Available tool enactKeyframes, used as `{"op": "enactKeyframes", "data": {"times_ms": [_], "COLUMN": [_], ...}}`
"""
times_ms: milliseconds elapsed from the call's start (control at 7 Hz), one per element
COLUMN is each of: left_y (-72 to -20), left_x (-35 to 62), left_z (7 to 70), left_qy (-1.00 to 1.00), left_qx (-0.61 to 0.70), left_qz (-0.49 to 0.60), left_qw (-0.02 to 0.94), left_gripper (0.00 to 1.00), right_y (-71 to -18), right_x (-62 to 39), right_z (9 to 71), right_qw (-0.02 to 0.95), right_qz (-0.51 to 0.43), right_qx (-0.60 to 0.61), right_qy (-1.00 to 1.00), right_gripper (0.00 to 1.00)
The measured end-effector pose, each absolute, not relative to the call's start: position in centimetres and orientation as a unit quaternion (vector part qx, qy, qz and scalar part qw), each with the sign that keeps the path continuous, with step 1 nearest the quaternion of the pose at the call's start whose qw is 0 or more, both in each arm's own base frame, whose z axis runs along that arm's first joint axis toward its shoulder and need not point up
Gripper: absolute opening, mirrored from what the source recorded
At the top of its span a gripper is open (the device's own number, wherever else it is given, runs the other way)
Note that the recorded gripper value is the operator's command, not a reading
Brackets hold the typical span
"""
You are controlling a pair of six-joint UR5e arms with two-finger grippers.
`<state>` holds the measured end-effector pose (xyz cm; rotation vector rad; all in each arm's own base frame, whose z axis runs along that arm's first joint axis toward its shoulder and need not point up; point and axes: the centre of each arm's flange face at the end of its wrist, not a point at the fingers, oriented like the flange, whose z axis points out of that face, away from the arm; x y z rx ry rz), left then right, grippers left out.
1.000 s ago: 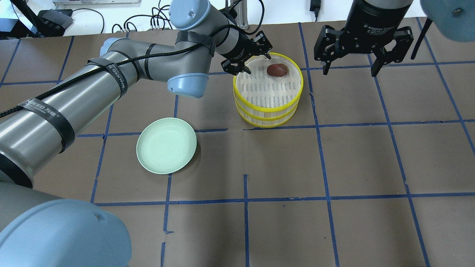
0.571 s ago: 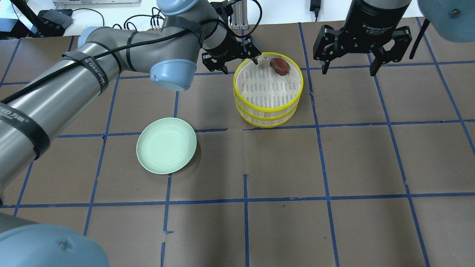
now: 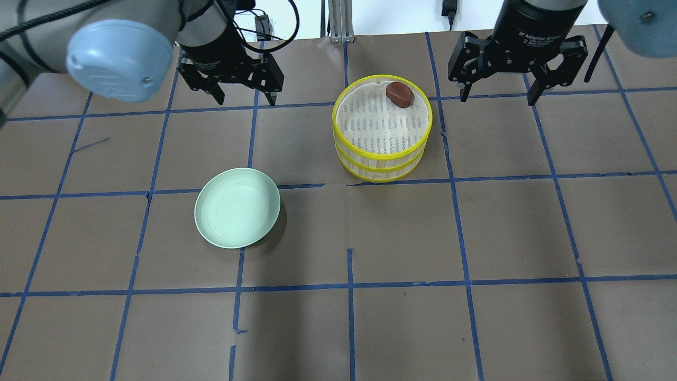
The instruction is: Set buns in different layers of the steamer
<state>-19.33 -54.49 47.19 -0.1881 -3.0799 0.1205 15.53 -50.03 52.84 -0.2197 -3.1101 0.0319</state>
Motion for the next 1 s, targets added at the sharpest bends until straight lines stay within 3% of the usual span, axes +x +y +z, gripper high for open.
{"op": "enactKeyframes", "data": {"times_ms": [429,1000], "left_y": [-49.9,-49.0], "left_x": [-18.1,-17.8], "left_z": [50.6,50.0], "left_qy": [-0.998,-0.998], "left_qx": [-0.06,-0.059], "left_qz": [0.012,-0.007], "left_qw": [0.016,0.011], "left_gripper": [1.0,1.0], "right_y": [-50.0,-50.0], "right_x": [15.3,15.3], "right_z": [51.9,51.8], "right_qw": [0.015,0.013], "right_qz": [0.006,0.005], "right_qx": [-0.072,-0.072], "right_qy": [-0.997,-0.997], "right_gripper": [1.0,1.0]}}
